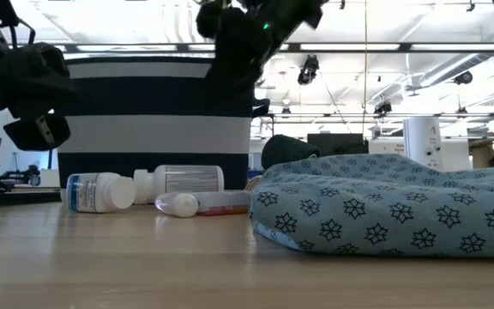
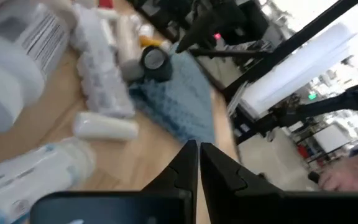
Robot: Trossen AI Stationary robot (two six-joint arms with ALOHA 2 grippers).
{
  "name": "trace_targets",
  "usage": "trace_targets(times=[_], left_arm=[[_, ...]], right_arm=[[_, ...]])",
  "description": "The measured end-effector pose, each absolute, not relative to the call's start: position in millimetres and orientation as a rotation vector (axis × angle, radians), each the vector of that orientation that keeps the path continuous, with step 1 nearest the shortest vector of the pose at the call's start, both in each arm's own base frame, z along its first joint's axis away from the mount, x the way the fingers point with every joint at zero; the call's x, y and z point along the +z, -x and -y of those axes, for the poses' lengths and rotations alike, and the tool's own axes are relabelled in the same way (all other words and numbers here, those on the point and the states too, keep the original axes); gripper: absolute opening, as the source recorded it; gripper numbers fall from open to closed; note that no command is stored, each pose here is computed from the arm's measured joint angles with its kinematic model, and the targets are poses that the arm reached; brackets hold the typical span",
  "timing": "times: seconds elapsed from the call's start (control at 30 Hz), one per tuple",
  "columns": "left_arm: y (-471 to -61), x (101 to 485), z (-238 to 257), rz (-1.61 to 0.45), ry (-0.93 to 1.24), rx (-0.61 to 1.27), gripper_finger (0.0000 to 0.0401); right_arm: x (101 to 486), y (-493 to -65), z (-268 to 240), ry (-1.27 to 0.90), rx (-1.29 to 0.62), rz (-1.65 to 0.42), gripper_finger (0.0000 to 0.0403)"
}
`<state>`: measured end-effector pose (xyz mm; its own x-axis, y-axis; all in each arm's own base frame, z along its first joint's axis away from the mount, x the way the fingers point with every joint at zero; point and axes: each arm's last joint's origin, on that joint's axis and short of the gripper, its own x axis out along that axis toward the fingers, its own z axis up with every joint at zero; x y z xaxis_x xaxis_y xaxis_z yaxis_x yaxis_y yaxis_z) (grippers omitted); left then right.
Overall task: Pick & place medical supplies in basket/bin
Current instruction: Put the white medicine bottle into the blue bin
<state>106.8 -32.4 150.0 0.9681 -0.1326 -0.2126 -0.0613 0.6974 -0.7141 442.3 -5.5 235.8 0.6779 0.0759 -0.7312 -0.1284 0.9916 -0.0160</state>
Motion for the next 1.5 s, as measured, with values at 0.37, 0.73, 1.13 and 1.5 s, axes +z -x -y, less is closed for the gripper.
trace_targets(times=[0.37,0.73,1.13,1.5], left_arm=[[-110,142,34,-0.336,0.792,-0.001,0.0000],[-111,139,34,-0.363,0.790,0.017,0.0000],[-111,139,34,-0.361,0.791,0.018,0.0000],[-111,139,34,-0.361,0.790,0.019,0.0000]], right_arm=[[181,-493,16,0.288,-0.102,-0.870,0.0256],[181,-507,15,0.342,-0.108,-1.086,0.0308],[143,-514,17,0.351,-0.107,-1.160,0.0349],[156,-515,17,0.216,-0.196,-1.135,0.0274]])
